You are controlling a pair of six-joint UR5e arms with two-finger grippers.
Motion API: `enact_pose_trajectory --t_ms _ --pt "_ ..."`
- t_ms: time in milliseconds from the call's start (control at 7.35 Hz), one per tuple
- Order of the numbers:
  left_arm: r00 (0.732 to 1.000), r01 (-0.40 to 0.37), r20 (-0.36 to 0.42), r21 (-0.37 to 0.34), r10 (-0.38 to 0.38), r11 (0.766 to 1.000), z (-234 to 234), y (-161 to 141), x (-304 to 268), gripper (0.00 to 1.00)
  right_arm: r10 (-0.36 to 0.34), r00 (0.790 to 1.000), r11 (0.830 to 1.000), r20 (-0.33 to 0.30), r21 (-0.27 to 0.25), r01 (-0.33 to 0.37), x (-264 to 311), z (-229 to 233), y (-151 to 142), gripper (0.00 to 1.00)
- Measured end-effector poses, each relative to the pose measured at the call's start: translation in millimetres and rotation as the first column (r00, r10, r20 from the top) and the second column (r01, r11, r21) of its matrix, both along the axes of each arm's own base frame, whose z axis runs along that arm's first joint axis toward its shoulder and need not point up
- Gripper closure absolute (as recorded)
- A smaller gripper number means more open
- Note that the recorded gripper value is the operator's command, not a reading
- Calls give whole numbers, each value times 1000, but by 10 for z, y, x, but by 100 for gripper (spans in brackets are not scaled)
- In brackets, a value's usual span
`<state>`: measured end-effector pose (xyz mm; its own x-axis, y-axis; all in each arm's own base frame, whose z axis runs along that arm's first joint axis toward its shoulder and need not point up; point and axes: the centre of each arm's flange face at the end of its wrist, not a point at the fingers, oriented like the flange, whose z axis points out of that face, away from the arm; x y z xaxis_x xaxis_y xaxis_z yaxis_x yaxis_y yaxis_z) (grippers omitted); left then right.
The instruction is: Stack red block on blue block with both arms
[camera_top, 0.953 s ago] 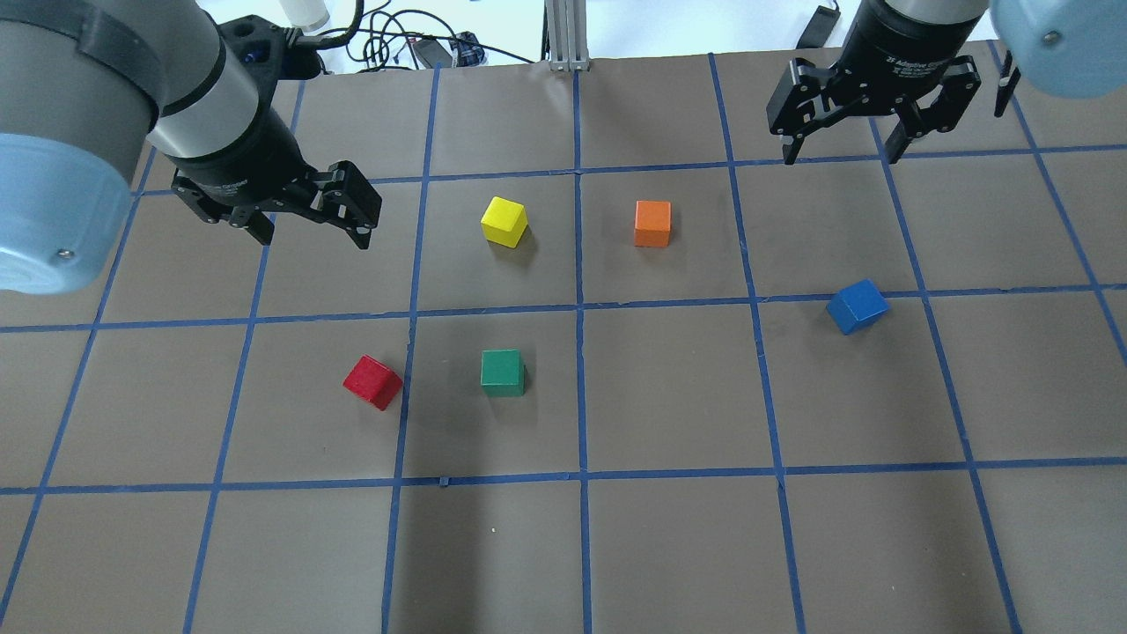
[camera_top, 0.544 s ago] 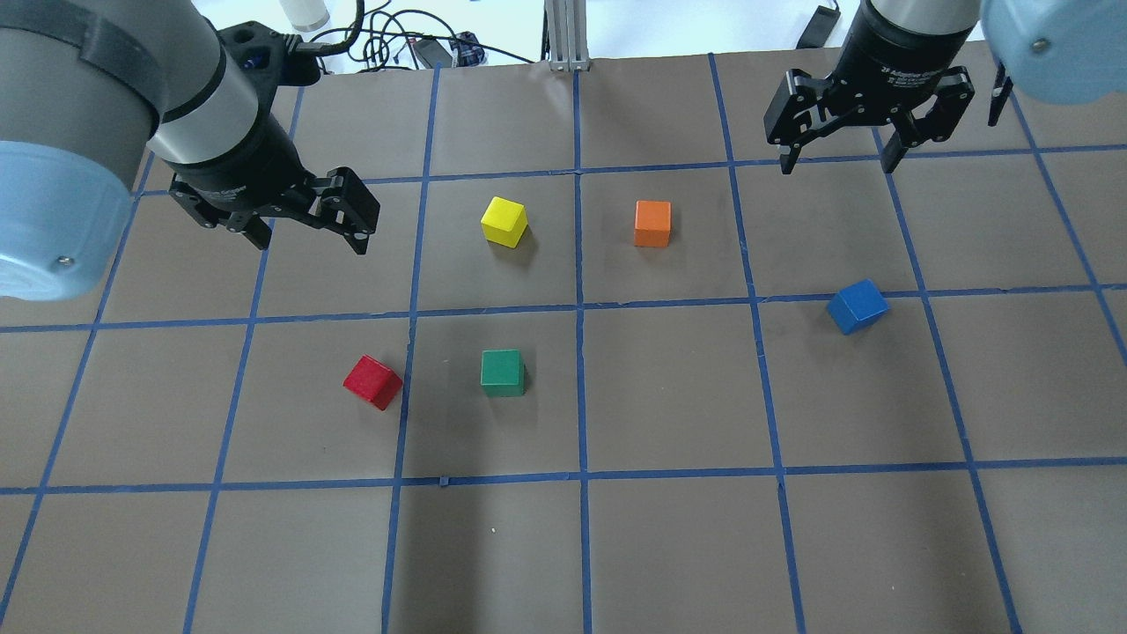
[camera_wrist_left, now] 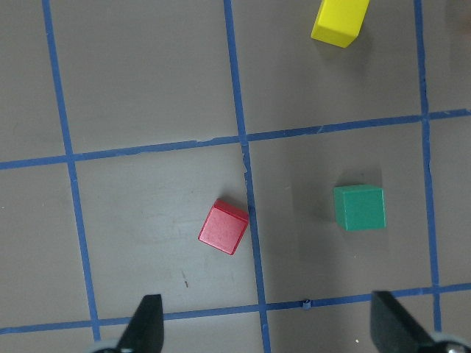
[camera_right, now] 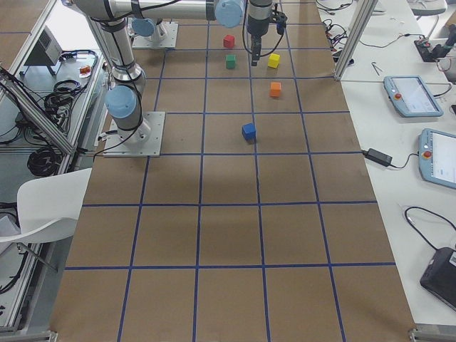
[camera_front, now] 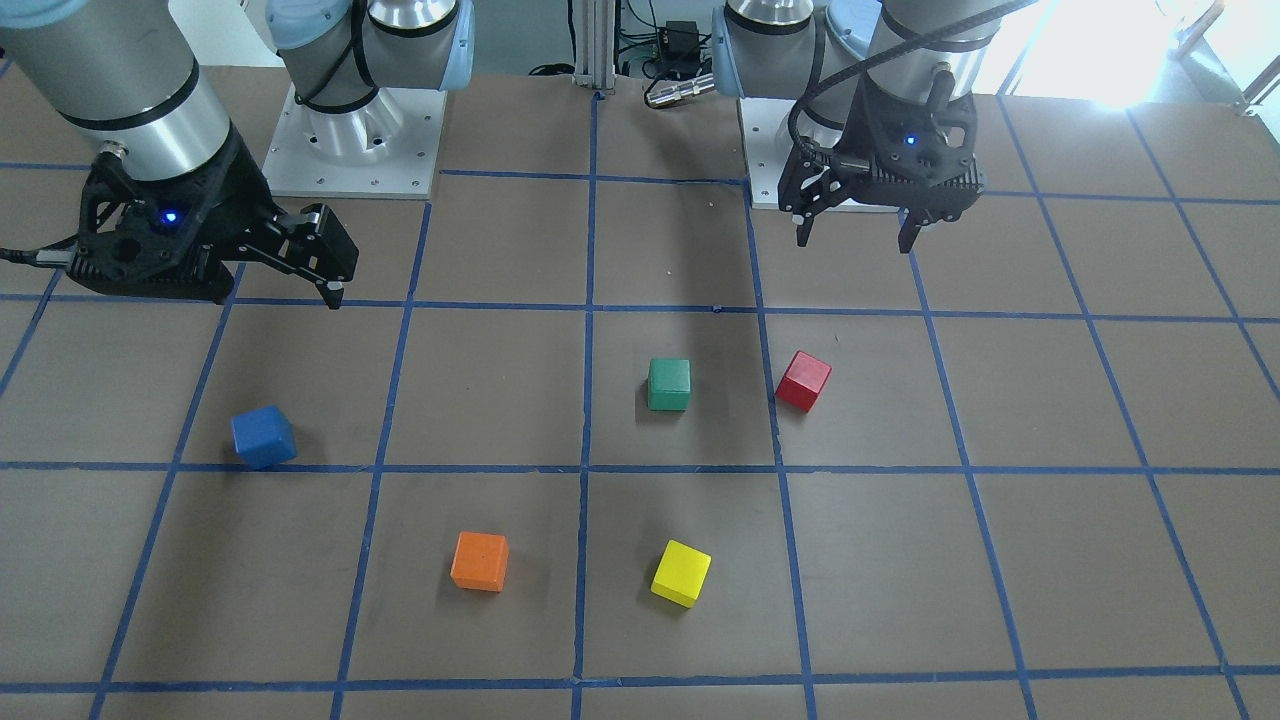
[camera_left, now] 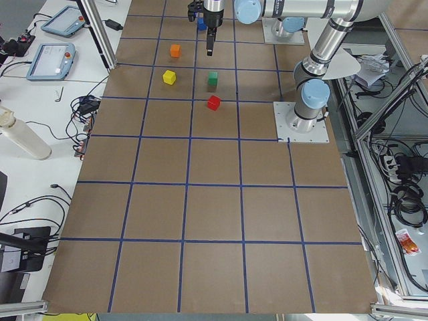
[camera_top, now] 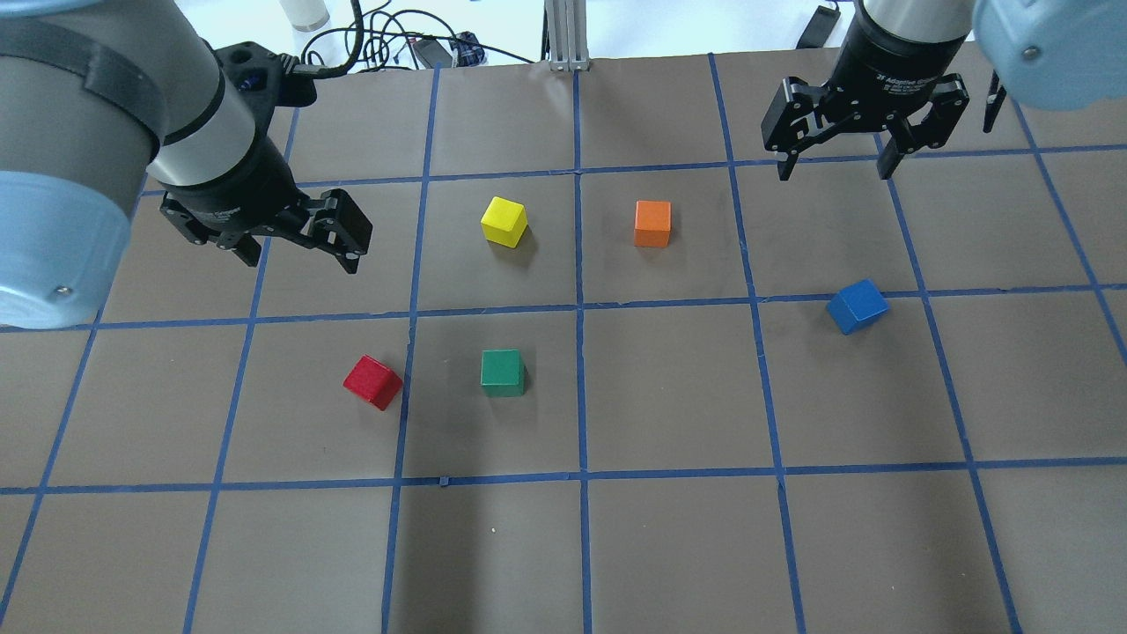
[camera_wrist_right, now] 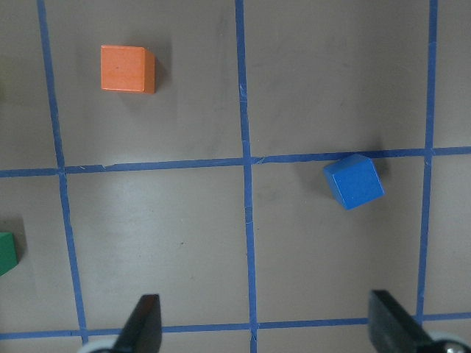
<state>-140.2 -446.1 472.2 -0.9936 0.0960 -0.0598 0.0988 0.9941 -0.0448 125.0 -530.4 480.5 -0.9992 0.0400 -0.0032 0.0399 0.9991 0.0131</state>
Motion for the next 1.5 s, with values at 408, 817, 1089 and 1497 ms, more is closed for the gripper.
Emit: enact_pose_trajectory --t_ms 408,817,1089,1497 --pt "1000 9 8 12 -9 1000 -96 66 7 0 2 1000 1000 2 1 -2 3 -19 -1 0" --pt "999 46 -2 22 -46 999 -136 46 -11 0 3 1000 1000 0 0 -3 0 -23 -1 0" --pt "998 47 -53 11 -47 999 -88 68 -62 0 -4 1000 1000 0 0 4 0 -17 3 0" --pt "997 45 -65 8 -45 999 -68 54 -74 0 -7 1000 1000 8 1 7 8 -40 -18 0"
